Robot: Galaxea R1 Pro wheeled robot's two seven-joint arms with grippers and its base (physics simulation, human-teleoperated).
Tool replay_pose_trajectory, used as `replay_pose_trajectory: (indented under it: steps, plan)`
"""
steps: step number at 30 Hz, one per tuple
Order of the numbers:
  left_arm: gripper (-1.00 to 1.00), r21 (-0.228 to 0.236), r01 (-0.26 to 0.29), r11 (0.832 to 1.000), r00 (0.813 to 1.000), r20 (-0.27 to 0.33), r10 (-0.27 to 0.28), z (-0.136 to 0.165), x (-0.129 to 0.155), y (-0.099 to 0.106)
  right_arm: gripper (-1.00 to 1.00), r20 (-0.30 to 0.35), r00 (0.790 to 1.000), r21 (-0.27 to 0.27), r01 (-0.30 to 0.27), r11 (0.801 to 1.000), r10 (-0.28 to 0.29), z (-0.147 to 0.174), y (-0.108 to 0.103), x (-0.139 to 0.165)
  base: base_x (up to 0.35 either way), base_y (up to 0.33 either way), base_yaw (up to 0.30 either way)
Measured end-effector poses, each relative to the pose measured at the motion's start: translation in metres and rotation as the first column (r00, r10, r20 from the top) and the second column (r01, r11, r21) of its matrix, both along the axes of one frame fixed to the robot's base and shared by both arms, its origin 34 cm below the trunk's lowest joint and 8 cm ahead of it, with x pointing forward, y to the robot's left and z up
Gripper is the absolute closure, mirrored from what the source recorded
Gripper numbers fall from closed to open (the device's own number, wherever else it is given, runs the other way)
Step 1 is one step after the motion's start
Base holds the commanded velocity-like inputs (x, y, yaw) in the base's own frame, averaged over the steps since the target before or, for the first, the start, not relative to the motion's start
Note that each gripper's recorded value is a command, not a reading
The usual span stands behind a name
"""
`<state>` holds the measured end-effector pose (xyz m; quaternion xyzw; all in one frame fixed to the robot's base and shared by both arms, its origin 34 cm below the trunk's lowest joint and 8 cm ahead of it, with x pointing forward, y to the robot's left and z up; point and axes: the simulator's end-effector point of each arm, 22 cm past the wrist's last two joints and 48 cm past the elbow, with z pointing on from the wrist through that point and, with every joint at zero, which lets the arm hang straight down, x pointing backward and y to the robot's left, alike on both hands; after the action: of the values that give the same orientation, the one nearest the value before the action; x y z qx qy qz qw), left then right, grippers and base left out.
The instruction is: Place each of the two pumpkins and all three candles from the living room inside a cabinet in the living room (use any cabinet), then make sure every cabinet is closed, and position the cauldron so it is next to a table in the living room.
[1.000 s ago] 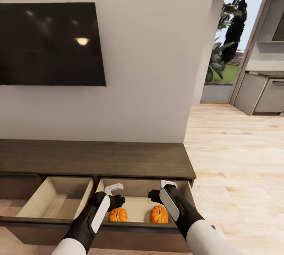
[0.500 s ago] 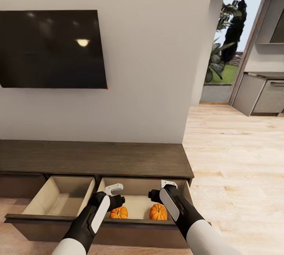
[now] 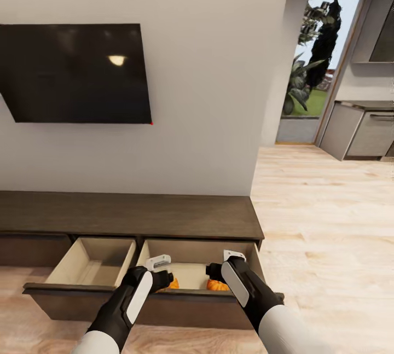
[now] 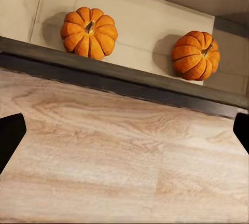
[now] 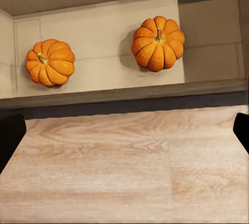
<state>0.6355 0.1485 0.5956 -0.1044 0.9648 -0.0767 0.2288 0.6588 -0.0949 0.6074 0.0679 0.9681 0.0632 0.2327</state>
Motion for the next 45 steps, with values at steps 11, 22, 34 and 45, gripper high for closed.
replay_pose_trajectory:
  steps: [11, 22, 34, 45]
  plan:
    - [-1.0, 0.0, -0.001, 1.0, 1.0, 0.0, 0.001, -0.009, -0.001, 0.001, -1.0, -0.001, 1.0, 0.001, 0.0, 1.0, 0.0, -0.009, 0.0, -0.001, -0.239, 0.0, 0.0]
    - [-1.0, 0.001, -0.001, 1.0, 1.0, 0.003, 0.001, -0.03, -0.003, 0.001, -1.0, 0.001, 1.0, 0.002, 0.002, 1.0, -0.002, -0.03, 0.0, -0.003, -0.048, 0.0, 0.0]
    - [-1.0, 0.001, -0.003, 1.0, 1.0, 0.011, 0.003, -0.034, -0.002, 0.002, -1.0, 0.0, 1.0, 0.001, 0.002, 1.0, -0.002, -0.036, 0.0, -0.004, -0.264, 0.0, 0.0]
    - [-1.0, 0.002, -0.006, 1.0, 1.0, 0.018, 0.006, -0.055, -0.003, 0.002, -1.0, 0.003, 1.0, 0.002, 0.002, 1.0, -0.002, -0.058, 0.0, -0.007, -0.017, 0.0, 0.0]
